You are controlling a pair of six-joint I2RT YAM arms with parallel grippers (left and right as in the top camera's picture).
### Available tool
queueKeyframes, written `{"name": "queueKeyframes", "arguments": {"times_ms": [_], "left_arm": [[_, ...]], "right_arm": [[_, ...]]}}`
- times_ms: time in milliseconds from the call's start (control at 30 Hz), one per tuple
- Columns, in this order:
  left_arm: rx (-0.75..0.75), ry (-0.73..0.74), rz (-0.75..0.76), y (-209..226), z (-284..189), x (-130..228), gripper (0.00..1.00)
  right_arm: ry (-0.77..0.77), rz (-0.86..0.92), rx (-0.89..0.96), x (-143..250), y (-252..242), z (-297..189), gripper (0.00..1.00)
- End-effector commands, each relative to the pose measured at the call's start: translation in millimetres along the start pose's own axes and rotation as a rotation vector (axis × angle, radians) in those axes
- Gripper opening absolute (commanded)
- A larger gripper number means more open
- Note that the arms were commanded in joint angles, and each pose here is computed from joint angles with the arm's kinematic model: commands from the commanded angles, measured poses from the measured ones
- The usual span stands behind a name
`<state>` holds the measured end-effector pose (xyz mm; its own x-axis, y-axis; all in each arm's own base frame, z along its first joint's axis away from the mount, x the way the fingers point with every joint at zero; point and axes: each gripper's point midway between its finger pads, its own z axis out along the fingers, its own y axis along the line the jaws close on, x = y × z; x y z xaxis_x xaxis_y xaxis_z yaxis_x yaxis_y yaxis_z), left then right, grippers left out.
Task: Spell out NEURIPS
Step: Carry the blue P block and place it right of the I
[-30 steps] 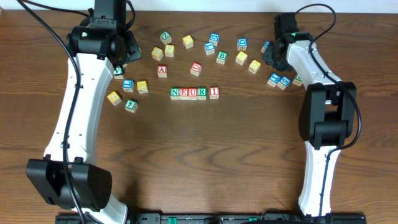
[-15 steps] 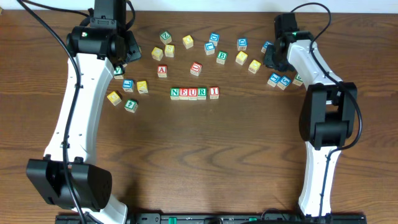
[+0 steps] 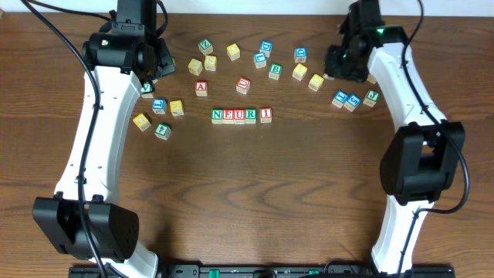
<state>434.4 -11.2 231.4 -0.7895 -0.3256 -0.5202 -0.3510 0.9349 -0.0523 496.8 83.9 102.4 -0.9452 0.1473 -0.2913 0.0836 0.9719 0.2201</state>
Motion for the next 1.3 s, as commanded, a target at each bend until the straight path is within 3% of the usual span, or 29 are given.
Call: {"name": "queueKeyframes", "arguments": {"times_ms": [0, 433, 867, 1267], "left_arm": [[-0.023, 0.018, 0.024, 4, 7, 5, 0.53], [-0.023, 0.018, 0.024, 4, 7, 5, 0.53], [-0.023, 0.018, 0.025, 4, 7, 5, 0.53], [-0.023, 0.019, 0.025, 4, 7, 5, 0.53]], "right_arm": [[0.089, -0.060, -0.064, 26, 29, 4, 0.20], [0.174, -0.212, -0.028, 86, 70, 47, 0.26], [0.131, -0.310, 0.020, 111, 88, 79, 0.29], [0.145, -0.256, 0.031, 115, 89, 75, 0.37]]}}
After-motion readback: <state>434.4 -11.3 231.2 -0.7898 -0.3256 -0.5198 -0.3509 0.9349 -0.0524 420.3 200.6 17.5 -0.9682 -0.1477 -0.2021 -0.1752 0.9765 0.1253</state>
